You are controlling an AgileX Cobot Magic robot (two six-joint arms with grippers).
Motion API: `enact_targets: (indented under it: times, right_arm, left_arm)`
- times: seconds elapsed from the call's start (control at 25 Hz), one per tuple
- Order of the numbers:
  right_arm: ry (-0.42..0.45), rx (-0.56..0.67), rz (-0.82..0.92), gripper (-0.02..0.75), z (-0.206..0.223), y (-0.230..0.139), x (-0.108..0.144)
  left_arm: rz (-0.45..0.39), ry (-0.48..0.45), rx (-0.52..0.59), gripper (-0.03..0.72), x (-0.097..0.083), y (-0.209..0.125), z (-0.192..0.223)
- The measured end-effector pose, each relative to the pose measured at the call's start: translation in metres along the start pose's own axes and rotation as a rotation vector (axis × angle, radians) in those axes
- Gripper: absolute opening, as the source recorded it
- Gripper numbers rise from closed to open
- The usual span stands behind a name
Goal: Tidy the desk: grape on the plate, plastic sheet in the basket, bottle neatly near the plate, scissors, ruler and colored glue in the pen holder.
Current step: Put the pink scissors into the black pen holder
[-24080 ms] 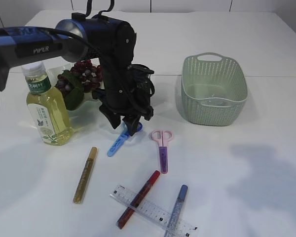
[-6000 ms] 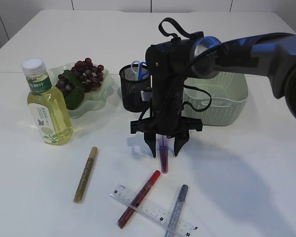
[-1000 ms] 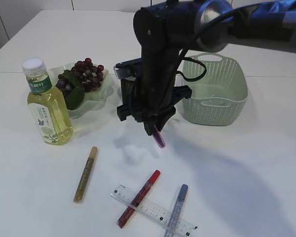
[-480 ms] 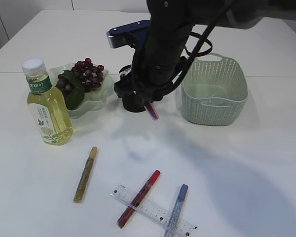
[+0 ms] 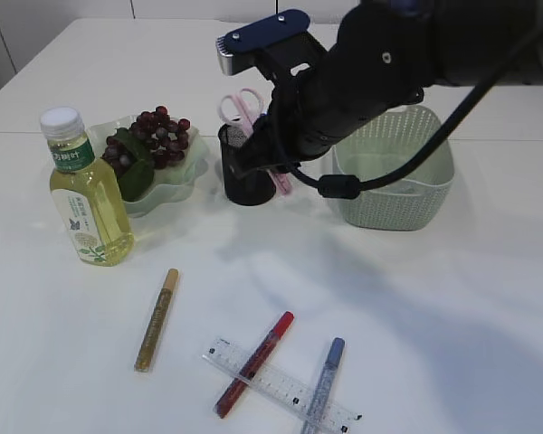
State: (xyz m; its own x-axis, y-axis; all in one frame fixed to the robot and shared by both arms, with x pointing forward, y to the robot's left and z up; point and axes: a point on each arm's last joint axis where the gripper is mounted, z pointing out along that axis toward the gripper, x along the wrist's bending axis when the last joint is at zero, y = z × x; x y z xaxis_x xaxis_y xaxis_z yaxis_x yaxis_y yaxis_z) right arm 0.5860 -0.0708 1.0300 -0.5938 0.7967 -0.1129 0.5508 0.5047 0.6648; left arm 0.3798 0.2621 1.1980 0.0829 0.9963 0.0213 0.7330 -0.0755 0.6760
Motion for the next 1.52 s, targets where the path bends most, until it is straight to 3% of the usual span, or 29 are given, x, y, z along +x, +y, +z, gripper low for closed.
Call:
enact_targets:
  times: [0.4, 0.64, 1.12, 1.52]
  right_arm:
    - [-0.077, -0.319, 0.043, 0.179, 0.009, 0.016, -0.039]
    - [-0.094, -0.443, 0.087, 0.179, 0.030, 0.019, -0.051]
    - [-0.095, -0.507, 0.168, 0.179, 0.095, 0.033, -0.061]
    - [-0.094, -0.507, 0.177, 0.179, 0.114, 0.029, -0.061]
  left_arm:
    - [0.001, 0.004, -0.001, 0.300, 0.000, 0.000, 0.000]
    - [0.024, 0.066, -0.022, 0.300, 0.006, 0.002, 0.000]
    - [0.029, 0.076, -0.025, 0.300, 0.007, 0.002, 0.000]
    - [0.029, 0.076, -0.025, 0.300, 0.007, 0.002, 0.000]
